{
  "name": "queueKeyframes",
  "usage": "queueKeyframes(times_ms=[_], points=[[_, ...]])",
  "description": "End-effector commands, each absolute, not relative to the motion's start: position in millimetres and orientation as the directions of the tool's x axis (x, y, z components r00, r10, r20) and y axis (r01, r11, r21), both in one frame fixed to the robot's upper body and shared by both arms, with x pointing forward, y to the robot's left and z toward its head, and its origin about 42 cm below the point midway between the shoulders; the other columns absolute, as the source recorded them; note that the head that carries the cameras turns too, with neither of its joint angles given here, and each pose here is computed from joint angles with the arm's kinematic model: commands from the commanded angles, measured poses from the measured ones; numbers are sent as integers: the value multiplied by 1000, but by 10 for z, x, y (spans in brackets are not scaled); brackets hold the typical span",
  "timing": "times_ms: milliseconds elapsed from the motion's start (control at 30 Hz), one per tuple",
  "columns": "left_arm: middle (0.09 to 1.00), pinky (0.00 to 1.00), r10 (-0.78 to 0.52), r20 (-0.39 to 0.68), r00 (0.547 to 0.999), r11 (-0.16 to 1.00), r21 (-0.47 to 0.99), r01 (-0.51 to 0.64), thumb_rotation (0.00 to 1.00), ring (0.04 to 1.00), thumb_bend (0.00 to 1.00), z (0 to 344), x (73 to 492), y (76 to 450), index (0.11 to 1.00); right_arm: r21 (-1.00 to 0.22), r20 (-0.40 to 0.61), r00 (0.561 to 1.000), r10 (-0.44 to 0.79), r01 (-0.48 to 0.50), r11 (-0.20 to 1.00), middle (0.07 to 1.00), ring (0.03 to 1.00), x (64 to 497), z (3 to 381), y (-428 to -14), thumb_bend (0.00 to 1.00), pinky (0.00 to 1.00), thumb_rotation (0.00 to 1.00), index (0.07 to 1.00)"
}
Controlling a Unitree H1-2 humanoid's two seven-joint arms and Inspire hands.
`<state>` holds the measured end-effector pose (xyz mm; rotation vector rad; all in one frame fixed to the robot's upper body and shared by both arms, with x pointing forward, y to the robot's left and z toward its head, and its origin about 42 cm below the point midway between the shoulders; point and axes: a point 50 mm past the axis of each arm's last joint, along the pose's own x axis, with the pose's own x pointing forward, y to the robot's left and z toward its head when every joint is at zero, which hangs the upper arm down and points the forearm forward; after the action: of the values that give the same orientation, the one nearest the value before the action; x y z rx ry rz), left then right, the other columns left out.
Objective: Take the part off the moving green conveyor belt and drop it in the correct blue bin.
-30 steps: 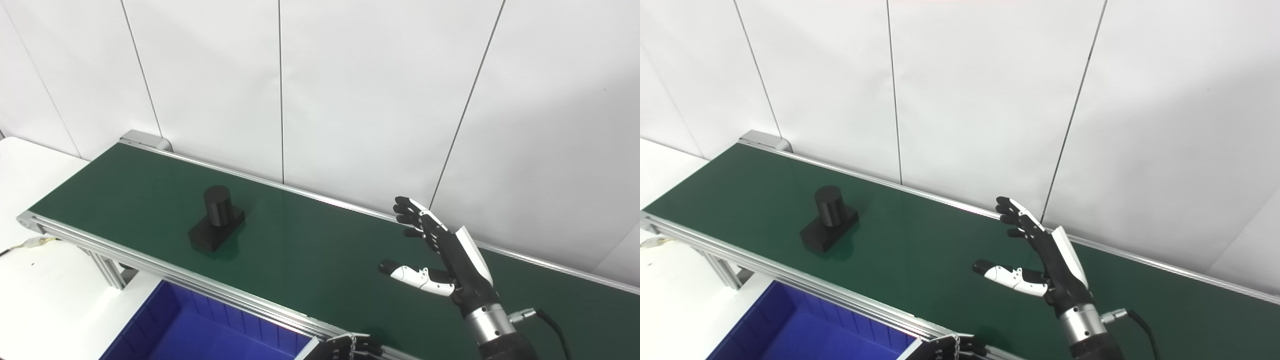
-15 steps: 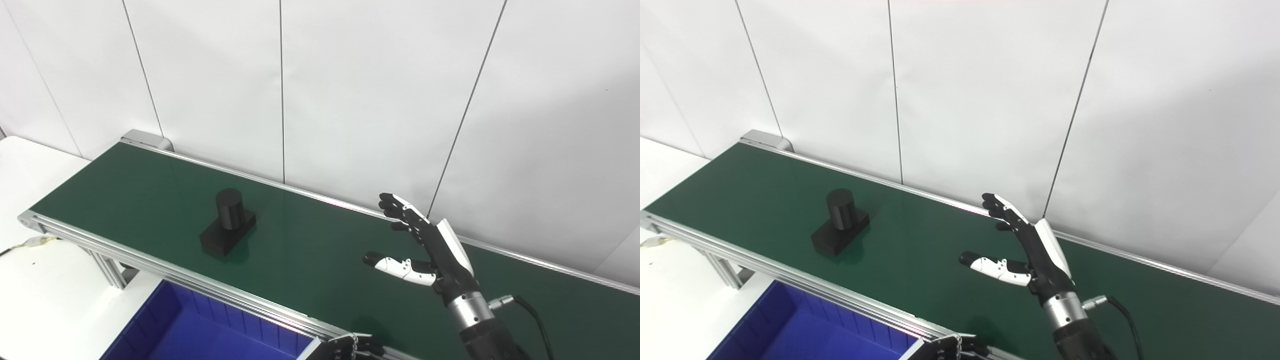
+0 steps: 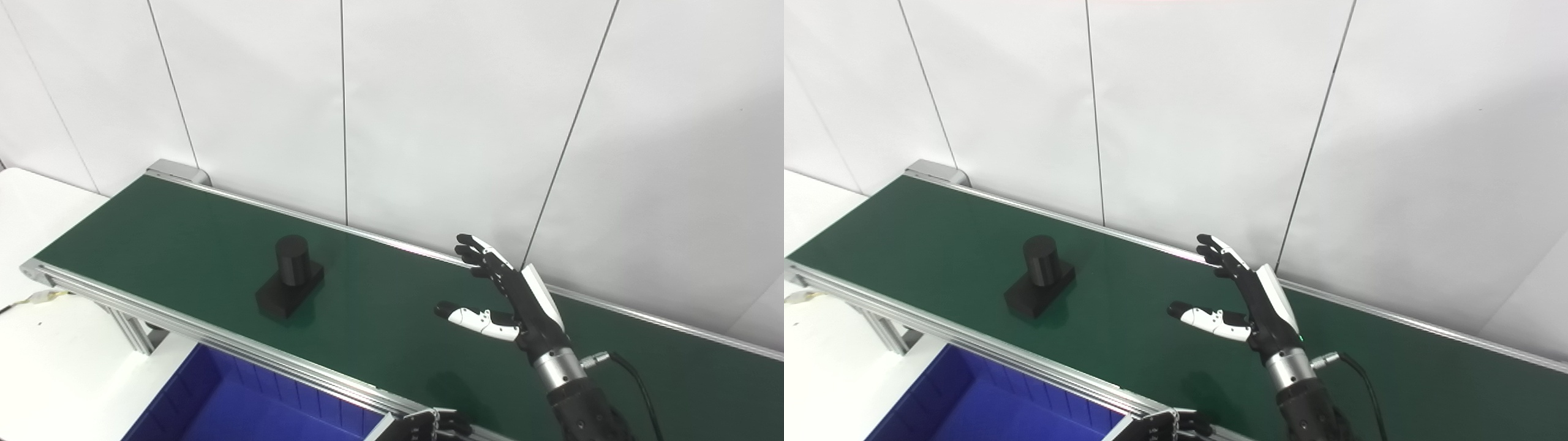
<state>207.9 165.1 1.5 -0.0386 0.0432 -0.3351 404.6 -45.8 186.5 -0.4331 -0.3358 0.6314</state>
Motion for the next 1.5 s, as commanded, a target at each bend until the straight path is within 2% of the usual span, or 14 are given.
queueKeyframes(times_ms=[0, 233, 400, 667, 867, 1267, 1467], points=[[767, 680, -327, 41, 944, 944, -37, 329, 264, 728, 935, 121, 2177, 1589, 763, -494, 280, 707, 650, -475, 729, 857, 861, 4093, 2175, -275, 735, 804, 458, 905], [773, 672, -326, 42, 944, 944, -37, 327, 263, 728, 934, 124, 2190, 1542, 764, -533, 266, 700, 663, -467, 706, 857, 862, 4152, 2227, -194, 741, 806, 486, 905], [773, 670, -325, 44, 945, 944, -37, 327, 265, 729, 932, 131, 2193, 1509, 768, -554, 252, 700, 668, -462, 693, 850, 842, 4183, 2266, -159, 748, 765, 500, 898], [776, 669, -324, 48, 945, 945, -40, 326, 255, 726, 924, 142, 2192, 1464, 767, -575, 238, 693, 680, -463, 674, 848, 839, 4233, 2311, -68, 750, 760, 491, 902], [773, 672, -324, 47, 945, 944, -42, 326, 253, 727, 924, 139, 2188, 1449, 765, -588, 236, 685, 689, -464, 663, 846, 847, 4246, 2314, 10, 759, 800, 494, 900], [769, 650, -327, 48, 944, 944, -35, 329, 263, 711, 933, 146, 2190, 1387, 759, -604, 191, 673, 715, -493, 626, 860, 870, 4311, 2219, 218, 776, 805, 463, 907], [772, 655, -326, 51, 944, 943, -52, 329, 253, 717, 935, 150, 2183, 1357, 759, -644, 160, 671, 724, -485, 592, 848, 862, 4362, 2130, 327, 794, 811, 483, 901]])
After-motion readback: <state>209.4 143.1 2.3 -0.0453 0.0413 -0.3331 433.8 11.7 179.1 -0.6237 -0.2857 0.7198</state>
